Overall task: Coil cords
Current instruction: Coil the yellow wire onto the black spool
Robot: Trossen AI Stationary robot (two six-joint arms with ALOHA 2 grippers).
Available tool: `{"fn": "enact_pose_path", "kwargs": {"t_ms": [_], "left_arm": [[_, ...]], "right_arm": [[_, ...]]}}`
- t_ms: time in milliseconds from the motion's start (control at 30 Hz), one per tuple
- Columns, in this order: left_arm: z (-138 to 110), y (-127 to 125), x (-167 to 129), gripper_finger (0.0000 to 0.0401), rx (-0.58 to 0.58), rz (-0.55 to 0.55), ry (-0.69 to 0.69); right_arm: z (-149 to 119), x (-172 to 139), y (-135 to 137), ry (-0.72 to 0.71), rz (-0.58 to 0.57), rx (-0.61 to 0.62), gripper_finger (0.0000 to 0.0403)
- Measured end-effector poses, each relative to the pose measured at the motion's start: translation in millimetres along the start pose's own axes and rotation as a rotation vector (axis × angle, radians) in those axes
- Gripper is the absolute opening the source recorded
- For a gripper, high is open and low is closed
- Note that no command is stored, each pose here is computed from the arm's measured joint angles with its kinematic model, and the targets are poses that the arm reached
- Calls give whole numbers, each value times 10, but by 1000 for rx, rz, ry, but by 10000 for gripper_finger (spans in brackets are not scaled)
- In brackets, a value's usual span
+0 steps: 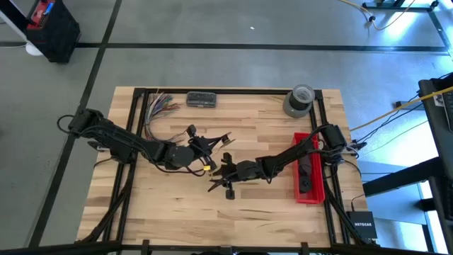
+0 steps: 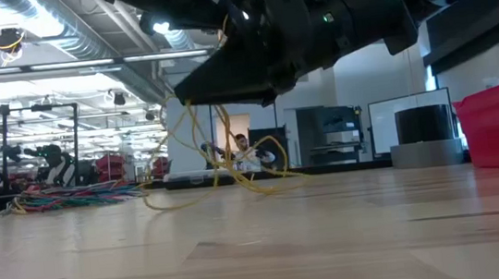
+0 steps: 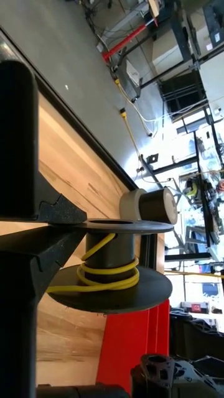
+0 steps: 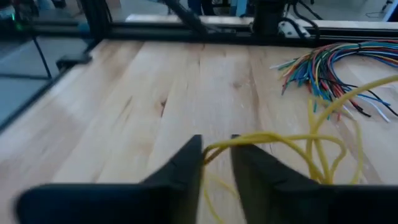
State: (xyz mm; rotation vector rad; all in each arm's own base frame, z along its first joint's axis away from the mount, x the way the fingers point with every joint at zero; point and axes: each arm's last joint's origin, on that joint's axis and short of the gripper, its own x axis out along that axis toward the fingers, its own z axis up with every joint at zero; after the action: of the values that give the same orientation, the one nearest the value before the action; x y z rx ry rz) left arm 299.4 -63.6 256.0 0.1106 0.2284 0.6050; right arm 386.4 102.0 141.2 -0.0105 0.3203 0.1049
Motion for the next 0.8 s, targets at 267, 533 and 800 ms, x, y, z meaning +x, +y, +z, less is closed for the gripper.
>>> {"fn": "enact_pose_path", "kwargs": {"t_ms": [267,533,800], "left_arm": [[144,113,-51,0,48,82,-54],[565,555,-376,0,50,207,-153],[825,983,-712,0,29,282,-220]], "right_arm": [[38,-173,39,174,-100,-211,15],[141,-640,167,451,-185,-390,8],[-18,-1004,337,728,-168,-405,7]]}}
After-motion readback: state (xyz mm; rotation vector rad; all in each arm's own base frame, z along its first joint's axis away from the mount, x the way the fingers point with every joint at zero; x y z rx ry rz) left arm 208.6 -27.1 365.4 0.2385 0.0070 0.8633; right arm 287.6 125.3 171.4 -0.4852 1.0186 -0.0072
